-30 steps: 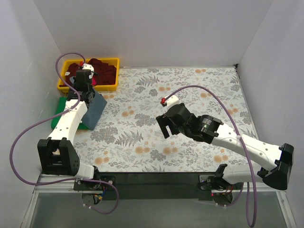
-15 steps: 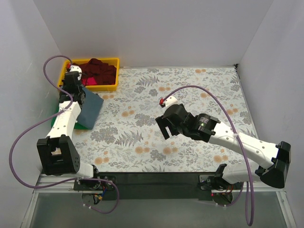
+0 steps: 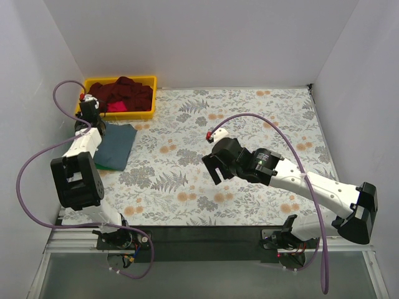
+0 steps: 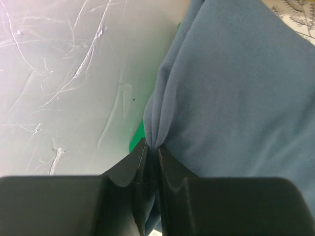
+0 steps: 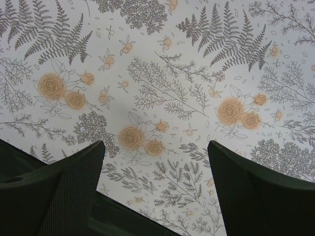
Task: Fold and stack the t-shirts
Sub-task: Neatly place the folded tshirt to the corner
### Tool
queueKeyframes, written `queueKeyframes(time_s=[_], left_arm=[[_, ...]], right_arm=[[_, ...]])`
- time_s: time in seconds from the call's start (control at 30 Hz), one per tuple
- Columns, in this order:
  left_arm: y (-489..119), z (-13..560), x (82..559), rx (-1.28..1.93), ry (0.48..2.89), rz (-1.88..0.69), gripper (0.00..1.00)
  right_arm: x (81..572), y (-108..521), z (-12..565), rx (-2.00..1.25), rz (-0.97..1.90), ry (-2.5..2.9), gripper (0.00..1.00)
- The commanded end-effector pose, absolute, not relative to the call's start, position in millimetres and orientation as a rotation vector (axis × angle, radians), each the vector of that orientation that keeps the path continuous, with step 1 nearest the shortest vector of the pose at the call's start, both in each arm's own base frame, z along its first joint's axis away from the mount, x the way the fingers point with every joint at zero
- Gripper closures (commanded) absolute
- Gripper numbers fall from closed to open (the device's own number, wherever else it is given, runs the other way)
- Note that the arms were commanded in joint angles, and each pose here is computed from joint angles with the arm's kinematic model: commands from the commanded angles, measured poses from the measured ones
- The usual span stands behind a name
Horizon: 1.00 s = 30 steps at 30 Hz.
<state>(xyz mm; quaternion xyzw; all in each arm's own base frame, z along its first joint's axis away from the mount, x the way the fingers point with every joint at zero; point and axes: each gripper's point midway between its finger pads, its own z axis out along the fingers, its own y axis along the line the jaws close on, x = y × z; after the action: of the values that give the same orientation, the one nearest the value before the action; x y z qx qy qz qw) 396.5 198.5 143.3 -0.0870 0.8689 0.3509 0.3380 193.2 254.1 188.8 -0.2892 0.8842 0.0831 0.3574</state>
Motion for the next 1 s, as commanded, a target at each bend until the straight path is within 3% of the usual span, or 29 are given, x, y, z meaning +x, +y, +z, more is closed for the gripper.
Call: queueKeyframes(time_s=[0.0, 0.3, 0.43, 0.47, 0.57, 0.67, 0.8, 0.97], left_arm=[[210.8, 182.3, 408.5, -0.319, 2.137, 0.908, 0.92], [222.8, 183.5, 407.2, -0.407, 2.124, 0.858, 0.86], [230.0, 180.1, 403.2, -0.450, 2.126, 0.878, 0.71], [231.4, 178.1, 402.2, -0.460, 2.130, 0.881, 0.60], [233.5, 184.3, 399.1, -0.495, 2.107, 0.869, 0.43], [229.1, 190.7, 403.7, -0.502, 2.085, 0.819, 0.36], [205.8, 192.2, 413.9, -0.521, 2.093, 0.616, 0.32], [147.3, 205.4, 430.7, -0.564, 2.038, 0.177, 0.24]], right_arm=[[196.5, 260.2, 198.0, -0.737, 0.238, 2.267, 0.09], [195.6, 259.0, 192.5, -0.754, 0.226, 2.275, 0.09], [195.8, 258.8, 192.1, -0.753, 0.228, 2.275, 0.09], [195.4, 258.4, 191.4, -0.758, 0.223, 2.277, 0.09], [195.2, 257.7, 190.8, -0.755, 0.222, 2.277, 0.09], [195.5, 258.2, 191.6, -0.754, 0.224, 2.275, 0.09], [200.4, 250.0, 193.1, -0.729, 0.179, 2.260, 0.09], [211.2, 224.3, 194.0, -0.606, 0.123, 2.257, 0.07]])
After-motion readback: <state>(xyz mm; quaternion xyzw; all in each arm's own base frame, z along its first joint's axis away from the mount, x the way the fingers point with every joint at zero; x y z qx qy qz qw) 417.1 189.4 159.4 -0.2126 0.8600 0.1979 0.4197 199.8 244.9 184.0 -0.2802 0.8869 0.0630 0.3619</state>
